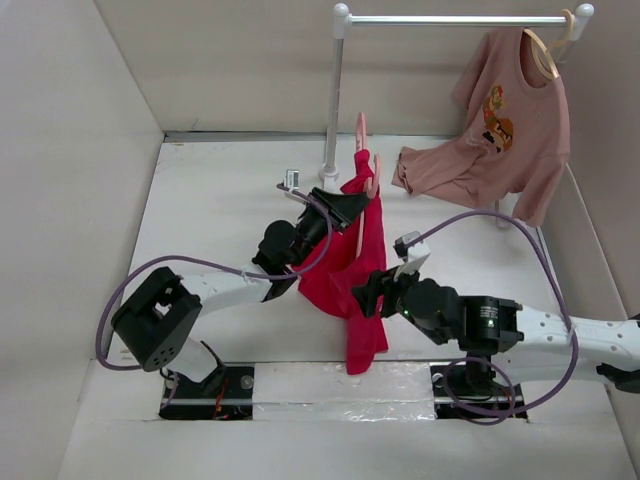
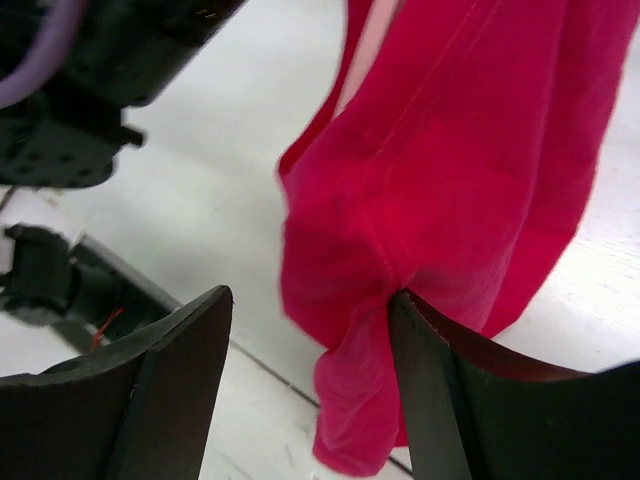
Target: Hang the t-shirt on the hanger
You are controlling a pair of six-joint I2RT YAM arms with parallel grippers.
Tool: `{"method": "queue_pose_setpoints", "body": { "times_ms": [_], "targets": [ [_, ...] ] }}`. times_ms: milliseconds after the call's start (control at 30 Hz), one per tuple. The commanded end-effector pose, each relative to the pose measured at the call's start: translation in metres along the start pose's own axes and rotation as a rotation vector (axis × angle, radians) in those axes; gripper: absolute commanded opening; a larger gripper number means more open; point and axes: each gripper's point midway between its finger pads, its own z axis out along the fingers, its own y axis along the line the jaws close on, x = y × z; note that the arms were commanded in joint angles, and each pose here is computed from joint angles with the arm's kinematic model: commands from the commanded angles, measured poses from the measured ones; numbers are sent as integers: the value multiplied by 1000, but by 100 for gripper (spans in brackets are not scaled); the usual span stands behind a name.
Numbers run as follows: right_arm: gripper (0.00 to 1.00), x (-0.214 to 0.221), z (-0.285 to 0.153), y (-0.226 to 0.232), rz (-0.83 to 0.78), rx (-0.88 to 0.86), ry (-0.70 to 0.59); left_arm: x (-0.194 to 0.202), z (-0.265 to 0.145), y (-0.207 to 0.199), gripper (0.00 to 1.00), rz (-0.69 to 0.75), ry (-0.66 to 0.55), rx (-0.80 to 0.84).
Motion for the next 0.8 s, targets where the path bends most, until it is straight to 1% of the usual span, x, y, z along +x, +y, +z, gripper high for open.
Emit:
{"method": "queue_pose_setpoints", "body": {
  "times_ms": [0, 67, 133, 167, 267, 433, 500, 533, 567, 667, 767],
  "targets": [
    [68, -26, 9, 2, 6, 32, -78, -23, -7, -65, 0, -17, -59, 176],
    [68, -32, 12, 1, -7, 40, -99, -23, -11, -64, 0, -13, -57, 169],
    [68, -36, 14, 0, -15, 45, -111, -19, -15, -72, 0, -10, -24, 187],
    [67, -46, 17, -4, -15, 52, -143, -16, -15, -70, 0, -12, -10, 180],
    [64, -58, 22, 0, -22, 21, -175, -13, -21, -68, 0, -37, 5, 182],
    [62, -76, 25, 1, -53, 59, -204, 4, -24, -63, 0, -66, 60, 172],
    [62, -83, 23, 2, -65, 70, -203, 7, -26, -60, 0, -67, 58, 158],
    [58, -83, 22, 3, -65, 65, -200, 7, -26, -60, 0, -66, 59, 156],
    [57, -82, 22, 2, -64, 64, -198, 11, -27, -63, 0, -68, 69, 163],
    [57, -82, 24, -2, -57, 73, -213, 13, -31, -64, 0, -74, 69, 167],
    [57, -74, 29, -7, -60, 97, -186, 20, -32, -70, 0, -83, 89, 180]
  ]
}}
